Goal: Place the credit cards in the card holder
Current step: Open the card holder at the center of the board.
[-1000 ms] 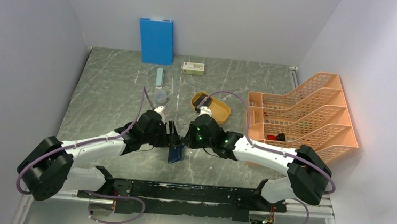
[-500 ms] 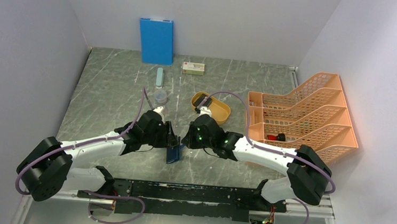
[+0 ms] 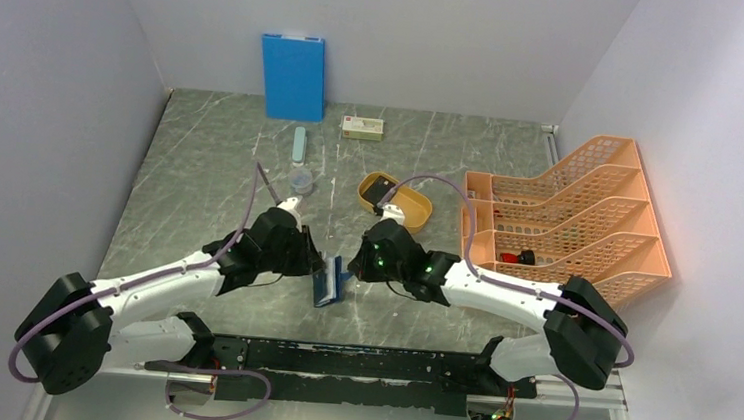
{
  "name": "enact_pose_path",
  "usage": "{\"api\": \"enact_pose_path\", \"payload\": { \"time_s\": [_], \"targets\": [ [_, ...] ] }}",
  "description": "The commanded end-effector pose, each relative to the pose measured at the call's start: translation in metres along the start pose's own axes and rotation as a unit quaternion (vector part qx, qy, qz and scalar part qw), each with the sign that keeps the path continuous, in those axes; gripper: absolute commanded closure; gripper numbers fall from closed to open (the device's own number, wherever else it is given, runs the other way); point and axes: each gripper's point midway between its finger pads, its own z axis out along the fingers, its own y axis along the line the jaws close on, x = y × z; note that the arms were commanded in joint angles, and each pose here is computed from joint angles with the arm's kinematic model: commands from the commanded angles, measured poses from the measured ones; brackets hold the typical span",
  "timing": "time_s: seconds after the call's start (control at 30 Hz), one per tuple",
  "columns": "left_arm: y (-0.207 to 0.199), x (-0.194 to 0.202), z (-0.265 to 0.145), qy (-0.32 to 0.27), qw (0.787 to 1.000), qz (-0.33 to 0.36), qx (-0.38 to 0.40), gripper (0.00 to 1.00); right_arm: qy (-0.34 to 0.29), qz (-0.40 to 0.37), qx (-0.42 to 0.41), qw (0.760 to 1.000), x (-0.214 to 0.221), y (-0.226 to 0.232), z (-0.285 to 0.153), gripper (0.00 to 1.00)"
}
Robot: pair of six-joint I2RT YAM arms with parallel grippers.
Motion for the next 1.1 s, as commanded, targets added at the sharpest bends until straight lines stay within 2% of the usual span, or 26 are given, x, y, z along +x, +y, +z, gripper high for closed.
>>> {"api": "enact_pose_path", "payload": {
  "time_s": [0.0,0.27,0.53,0.87,0.9,0.97,1.07],
  "targets": [
    [0.023,0.006,-0.006,-0.003,0.999,0.007,-0.046,0.76,-0.011,0.014,0.033,0.999,0.0,-0.018,-0.006,1.0],
    [0.04,0.014,-0.018,-0.006,0.997,0.0,-0.072,0.95,-0.001,0.029,0.072,0.997,0.021,-0.046,-0.009,1.0],
    [0.071,0.028,-0.017,-0.001,0.991,-0.016,-0.131,0.95,0.007,0.04,0.113,0.993,0.038,-0.072,-0.009,1.0],
    [0.079,0.026,0.002,0.005,0.986,-0.023,-0.167,0.95,0.01,0.03,0.115,0.993,0.037,-0.075,0.001,1.0],
    [0.077,0.024,0.001,0.001,0.986,-0.022,-0.162,0.94,0.009,0.028,0.112,0.993,0.036,-0.074,0.0,1.0],
    [0.069,0.016,-0.005,-0.01,0.989,-0.019,-0.147,0.83,0.007,0.025,0.109,0.994,0.034,-0.072,0.0,1.0],
    [0.05,0.003,-0.016,-0.027,0.993,-0.013,-0.117,0.53,0.007,0.021,0.103,0.994,0.031,-0.067,-0.001,1.0]
  ]
}}
